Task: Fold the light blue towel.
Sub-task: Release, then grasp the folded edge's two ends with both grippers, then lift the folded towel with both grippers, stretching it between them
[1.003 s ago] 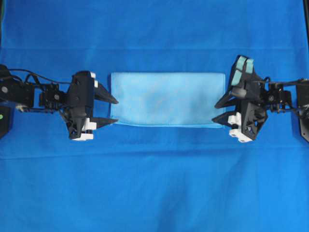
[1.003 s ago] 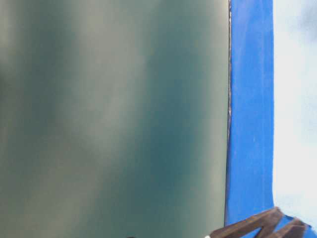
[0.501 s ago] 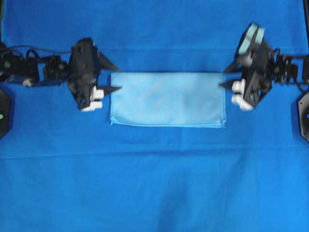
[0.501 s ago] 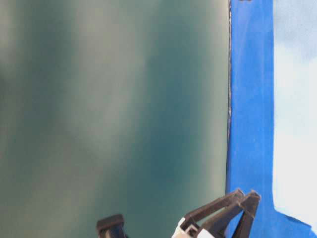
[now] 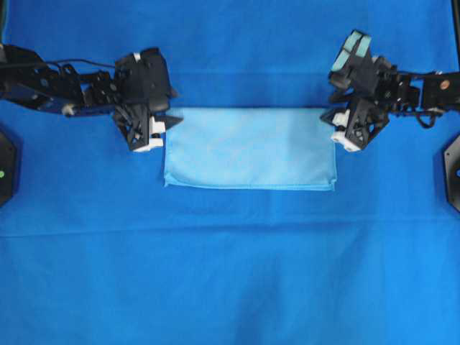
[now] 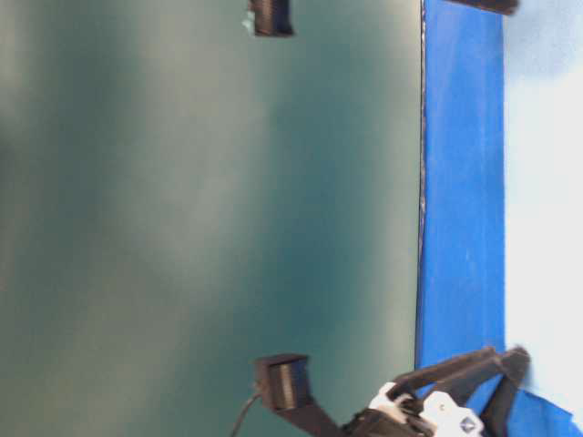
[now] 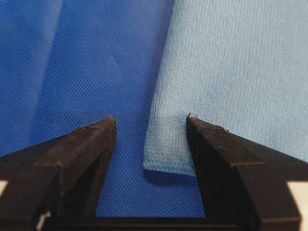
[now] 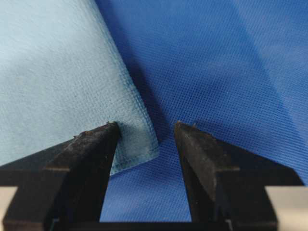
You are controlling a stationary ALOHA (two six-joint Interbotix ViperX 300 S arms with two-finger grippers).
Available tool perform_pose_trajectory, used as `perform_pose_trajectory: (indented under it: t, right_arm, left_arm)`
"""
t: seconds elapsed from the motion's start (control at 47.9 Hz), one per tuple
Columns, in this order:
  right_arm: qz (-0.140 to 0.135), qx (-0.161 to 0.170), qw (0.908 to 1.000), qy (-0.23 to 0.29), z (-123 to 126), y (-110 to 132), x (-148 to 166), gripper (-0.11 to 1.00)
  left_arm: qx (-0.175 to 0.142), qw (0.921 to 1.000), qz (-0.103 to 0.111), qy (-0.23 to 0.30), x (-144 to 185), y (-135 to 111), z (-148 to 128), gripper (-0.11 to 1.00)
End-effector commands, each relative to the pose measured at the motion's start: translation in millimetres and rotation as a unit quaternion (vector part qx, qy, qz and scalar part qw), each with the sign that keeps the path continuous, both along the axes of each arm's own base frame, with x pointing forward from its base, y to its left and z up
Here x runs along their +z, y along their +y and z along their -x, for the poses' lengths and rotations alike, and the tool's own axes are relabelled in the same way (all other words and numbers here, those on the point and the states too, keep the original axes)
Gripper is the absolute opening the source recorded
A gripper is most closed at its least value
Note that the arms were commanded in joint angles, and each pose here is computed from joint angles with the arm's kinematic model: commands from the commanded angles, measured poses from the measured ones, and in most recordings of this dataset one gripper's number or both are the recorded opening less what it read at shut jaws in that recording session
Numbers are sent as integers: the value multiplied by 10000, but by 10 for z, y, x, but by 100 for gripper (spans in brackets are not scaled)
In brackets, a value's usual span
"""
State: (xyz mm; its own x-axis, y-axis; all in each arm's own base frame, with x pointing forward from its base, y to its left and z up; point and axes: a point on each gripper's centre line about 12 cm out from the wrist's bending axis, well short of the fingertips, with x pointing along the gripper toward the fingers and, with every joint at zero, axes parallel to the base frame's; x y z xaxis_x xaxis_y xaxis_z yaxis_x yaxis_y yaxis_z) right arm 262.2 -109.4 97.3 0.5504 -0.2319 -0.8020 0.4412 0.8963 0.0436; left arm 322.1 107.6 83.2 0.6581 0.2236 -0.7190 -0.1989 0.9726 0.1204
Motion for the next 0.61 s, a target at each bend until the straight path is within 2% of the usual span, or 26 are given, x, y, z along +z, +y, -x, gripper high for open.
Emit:
perform_pose_trajectory:
  t: [0.0, 0.146, 0.272, 0.334, 0.48, 0.585]
  right_arm:
    - [26, 3, 10000, -77, -65, -40, 4, 56]
    - [-2, 2, 10000, 4, -55, -44, -51, 55]
    - [0, 20, 10000, 38, -35, -36, -63, 49]
    - [9, 38, 10000, 50, -30, -34, -66, 40]
    - [20, 100, 9999, 70, -16, -1, -65, 4]
    - [16, 111, 9999, 69, 7, 15, -68, 2]
  left_arm:
    - [52, 9999, -30, -111, 7, 47, -55, 56]
    - [67, 10000, 2, -17, -60, 53, -39, 52]
    - [77, 9999, 58, 110, -95, 38, 2, 39]
    - [68, 9997, 92, 204, -109, 26, 20, 28]
    - [19, 9989, 171, 428, -141, -19, 51, 6]
    - [-15, 9985, 205, 513, -143, -46, 49, 3]
